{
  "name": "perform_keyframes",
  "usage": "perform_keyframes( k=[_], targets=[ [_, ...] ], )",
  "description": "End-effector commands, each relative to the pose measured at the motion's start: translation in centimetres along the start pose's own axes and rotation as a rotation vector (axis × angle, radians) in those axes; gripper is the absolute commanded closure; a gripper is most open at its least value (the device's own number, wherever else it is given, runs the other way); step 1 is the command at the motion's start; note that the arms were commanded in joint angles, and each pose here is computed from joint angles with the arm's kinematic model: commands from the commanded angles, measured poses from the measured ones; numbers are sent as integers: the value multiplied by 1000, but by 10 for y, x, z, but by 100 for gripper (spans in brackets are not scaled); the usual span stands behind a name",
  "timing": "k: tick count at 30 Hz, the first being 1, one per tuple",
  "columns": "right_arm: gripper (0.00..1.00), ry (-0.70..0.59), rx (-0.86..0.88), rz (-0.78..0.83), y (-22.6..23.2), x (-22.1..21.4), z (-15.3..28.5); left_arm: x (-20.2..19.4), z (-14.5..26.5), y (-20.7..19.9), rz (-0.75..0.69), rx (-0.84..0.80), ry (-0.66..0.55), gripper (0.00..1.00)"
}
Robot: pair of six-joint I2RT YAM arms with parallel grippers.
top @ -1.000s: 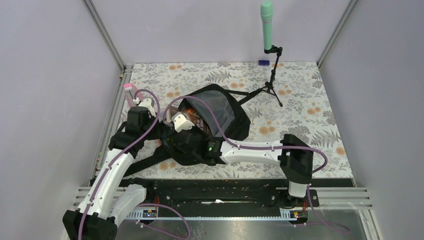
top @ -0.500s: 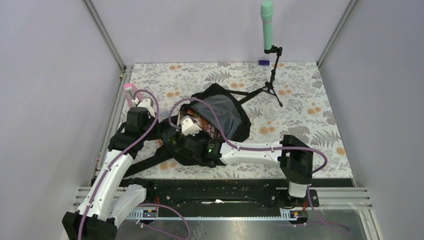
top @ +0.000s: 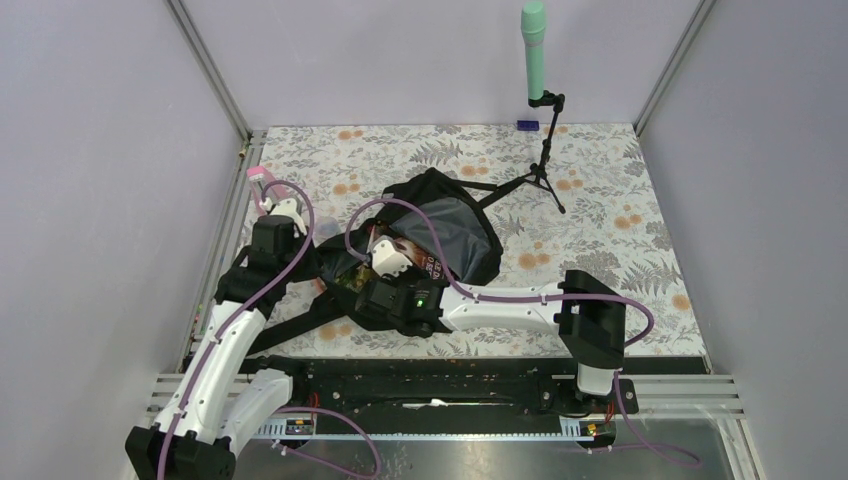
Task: Pack the student bag
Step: Place the book in the student bag.
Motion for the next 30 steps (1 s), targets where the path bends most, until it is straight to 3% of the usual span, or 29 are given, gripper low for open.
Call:
perform_keyframes(
  k=[1, 9, 30],
  targets=[
    [100, 175, 91, 44, 14, -30, 3, 22, 10, -8, 17, -74, -170, 100],
    [100, 253, 94, 67, 24, -19, -16, 23, 23, -17, 2, -194, -243, 100],
    [100, 357, 206, -117, 9, 16, -89, 20, 20, -25, -11, -282, -207, 100]
  ],
)
Point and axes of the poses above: each gripper's point midway between its finger pads, its own z axis back along the fingers, its own y axis along the line the jaws close on, x = y × z, the point moved 8 cm from there along z, back along the fingers, and after that the axes turned 1 degree about z, right-handed, at the moved point
